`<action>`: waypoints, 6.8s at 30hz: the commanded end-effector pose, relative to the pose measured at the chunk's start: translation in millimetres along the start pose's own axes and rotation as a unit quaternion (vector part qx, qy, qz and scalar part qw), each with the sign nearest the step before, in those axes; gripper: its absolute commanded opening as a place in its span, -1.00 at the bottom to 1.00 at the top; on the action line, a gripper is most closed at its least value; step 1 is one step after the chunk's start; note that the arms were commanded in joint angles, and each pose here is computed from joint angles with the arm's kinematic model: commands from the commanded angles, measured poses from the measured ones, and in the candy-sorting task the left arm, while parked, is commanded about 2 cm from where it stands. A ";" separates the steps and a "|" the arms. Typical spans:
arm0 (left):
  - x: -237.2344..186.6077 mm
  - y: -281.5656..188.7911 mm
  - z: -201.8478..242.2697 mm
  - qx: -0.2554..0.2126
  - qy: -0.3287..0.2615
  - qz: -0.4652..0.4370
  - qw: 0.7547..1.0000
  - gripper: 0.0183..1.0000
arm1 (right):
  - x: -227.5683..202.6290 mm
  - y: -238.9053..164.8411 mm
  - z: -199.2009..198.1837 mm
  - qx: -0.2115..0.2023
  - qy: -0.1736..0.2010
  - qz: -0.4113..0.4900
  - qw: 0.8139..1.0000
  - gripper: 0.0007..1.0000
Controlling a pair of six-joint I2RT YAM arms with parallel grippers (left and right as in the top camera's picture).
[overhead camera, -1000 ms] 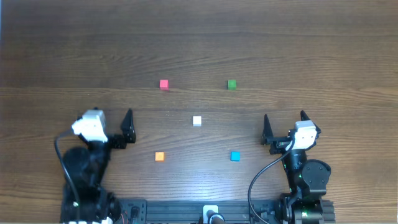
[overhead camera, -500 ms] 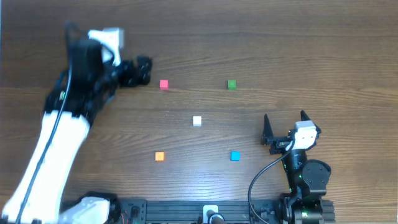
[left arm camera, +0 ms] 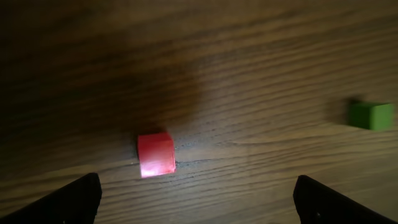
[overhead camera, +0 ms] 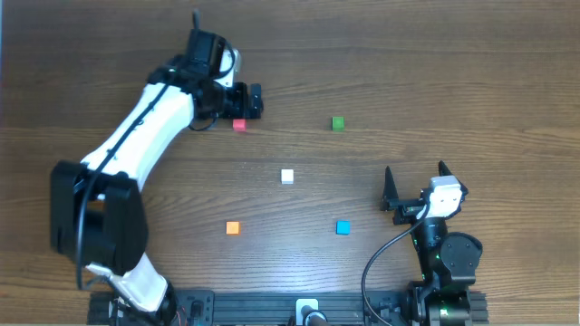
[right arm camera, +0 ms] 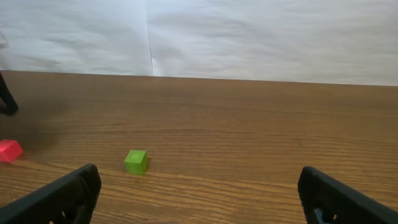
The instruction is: Stack Cubes
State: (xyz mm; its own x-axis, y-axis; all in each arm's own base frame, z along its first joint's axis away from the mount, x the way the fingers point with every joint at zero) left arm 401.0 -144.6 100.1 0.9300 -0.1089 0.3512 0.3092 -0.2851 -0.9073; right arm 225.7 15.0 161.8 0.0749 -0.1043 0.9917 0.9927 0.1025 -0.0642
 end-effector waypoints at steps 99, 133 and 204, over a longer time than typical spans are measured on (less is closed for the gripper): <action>-109.4 -34.7 -145.2 0.088 0.014 0.011 0.996 -0.95 | -1.9 0.0 -2.3 -0.005 -0.002 0.001 1.000 0.98; -121.6 29.9 -115.3 0.130 -0.068 0.084 0.986 -0.96 | -1.9 0.0 -2.3 -0.005 -0.002 0.001 1.000 0.98; -124.3 42.6 -108.2 0.151 -0.063 0.087 0.983 -0.84 | -1.9 0.0 -2.2 -0.005 -0.002 0.001 1.000 0.99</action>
State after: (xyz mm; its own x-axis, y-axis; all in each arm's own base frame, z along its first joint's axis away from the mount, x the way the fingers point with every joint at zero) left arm 278.1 -248.7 52.2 0.9831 -0.0146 0.1822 0.1823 0.0034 -0.9832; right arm 225.7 14.9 161.8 0.0748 -0.1035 0.9918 0.9927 0.1021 -0.0642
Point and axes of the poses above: each gripper's point midway between its finger pads, its own y axis out along the fingers, its own z axis along the line the jaws close on, x = y × z, the point moved 2 cm from there along -y, back along the fingers, and after that the axes turned 6 degrees about y, right-handed, at the moved point
